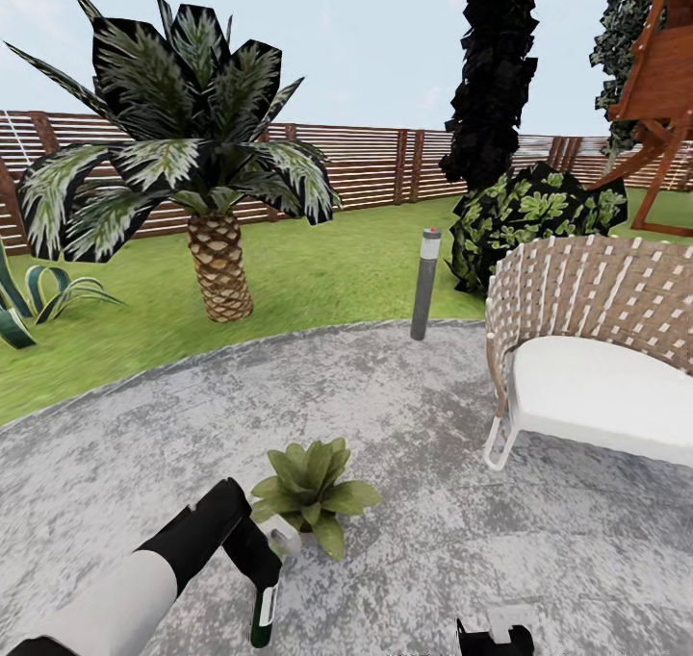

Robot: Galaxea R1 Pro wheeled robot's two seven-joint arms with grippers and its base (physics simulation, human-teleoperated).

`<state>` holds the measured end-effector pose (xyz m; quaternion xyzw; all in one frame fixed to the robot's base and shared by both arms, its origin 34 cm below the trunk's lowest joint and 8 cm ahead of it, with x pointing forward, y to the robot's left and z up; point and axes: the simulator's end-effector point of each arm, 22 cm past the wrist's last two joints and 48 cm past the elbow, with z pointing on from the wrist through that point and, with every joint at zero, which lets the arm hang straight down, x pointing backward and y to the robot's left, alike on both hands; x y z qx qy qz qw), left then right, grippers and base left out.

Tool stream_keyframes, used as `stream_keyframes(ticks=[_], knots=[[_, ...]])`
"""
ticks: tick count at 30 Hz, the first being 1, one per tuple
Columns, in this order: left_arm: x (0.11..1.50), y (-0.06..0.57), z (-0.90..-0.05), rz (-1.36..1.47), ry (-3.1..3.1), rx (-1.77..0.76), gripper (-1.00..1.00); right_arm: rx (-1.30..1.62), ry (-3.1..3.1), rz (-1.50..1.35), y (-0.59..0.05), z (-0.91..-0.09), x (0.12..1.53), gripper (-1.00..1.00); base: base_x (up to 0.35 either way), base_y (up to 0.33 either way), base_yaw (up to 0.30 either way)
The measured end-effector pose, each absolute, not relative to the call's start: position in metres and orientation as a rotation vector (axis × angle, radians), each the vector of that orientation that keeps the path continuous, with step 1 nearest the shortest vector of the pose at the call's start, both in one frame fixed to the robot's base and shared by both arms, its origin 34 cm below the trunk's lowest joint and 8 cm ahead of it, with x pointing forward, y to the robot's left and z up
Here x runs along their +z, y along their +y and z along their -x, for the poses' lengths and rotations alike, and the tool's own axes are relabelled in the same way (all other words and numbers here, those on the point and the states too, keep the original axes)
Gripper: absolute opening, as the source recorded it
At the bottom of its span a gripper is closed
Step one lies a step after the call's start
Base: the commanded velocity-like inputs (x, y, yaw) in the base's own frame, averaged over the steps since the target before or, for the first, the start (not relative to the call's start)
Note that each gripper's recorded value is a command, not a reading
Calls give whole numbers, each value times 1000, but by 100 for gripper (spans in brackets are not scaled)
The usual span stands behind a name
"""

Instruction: Pick up the pesticide atomizer in the garden and spray insectifuge to fully cover both potted plants in the garden.

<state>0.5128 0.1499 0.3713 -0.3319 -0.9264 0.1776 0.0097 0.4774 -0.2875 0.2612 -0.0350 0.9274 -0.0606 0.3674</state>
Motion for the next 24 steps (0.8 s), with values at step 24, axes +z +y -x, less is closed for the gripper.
stream_keyframes(ticks=[24], knots=[[372,148,-512,1022,-2896,575,-100,-154,2384,90,-285,-477,261,100,75,-145,52]])
